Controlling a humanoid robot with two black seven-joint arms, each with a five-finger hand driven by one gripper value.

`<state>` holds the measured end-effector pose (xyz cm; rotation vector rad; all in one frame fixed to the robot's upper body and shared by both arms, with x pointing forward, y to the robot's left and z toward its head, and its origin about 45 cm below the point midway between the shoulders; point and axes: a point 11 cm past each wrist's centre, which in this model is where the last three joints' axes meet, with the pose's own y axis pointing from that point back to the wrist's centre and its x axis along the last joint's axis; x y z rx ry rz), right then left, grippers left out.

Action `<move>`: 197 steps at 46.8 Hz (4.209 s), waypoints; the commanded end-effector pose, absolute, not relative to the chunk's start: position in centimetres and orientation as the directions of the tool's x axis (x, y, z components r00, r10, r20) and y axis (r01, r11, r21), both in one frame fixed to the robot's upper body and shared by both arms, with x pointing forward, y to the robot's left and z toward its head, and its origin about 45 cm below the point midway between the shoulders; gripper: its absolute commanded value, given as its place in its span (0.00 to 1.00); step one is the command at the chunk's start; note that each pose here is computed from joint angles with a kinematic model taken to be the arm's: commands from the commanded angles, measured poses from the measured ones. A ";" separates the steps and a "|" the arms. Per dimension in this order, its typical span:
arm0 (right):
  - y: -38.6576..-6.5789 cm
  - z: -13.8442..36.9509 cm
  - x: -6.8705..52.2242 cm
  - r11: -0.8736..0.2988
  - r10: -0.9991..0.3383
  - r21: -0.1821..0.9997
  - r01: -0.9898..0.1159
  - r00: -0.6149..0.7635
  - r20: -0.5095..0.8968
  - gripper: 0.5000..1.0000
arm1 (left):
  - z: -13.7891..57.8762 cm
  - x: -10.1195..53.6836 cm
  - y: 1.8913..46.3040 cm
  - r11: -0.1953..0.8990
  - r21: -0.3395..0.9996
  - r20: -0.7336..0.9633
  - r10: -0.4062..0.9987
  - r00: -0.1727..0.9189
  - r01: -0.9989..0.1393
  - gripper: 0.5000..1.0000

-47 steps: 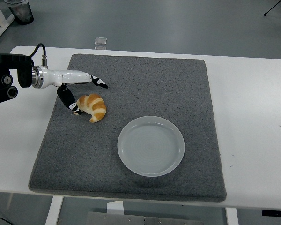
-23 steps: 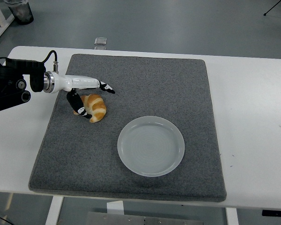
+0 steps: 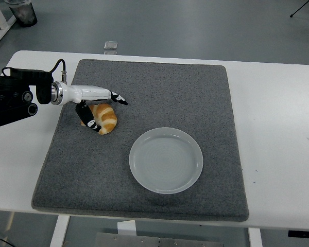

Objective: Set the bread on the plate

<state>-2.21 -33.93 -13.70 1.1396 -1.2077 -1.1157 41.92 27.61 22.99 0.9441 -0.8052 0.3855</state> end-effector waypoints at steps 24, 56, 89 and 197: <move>-33.9 -13.7 -2.2 0.100 -0.994 0.995 0.020 0.043 0.099 0.90 | 23.5 42.5 27.9 0.533 0.561 0.789 -0.111 0.605 -0.634 0.00; -33.9 -13.7 -2.2 0.100 -0.994 0.995 0.020 0.043 0.099 0.90 | 27.7 44.5 26.9 0.566 0.429 0.850 0.010 0.526 -0.704 0.00; -33.9 -13.7 -2.2 0.100 -0.994 0.995 0.020 0.044 0.099 0.90 | 44.5 46.5 24.8 0.669 0.147 0.890 0.233 0.393 -0.729 0.00; -33.9 -13.7 -2.2 0.100 -0.994 0.995 0.020 0.043 0.099 0.90 | 25.0 35.7 11.9 0.774 0.603 0.739 -0.449 0.501 -0.195 0.00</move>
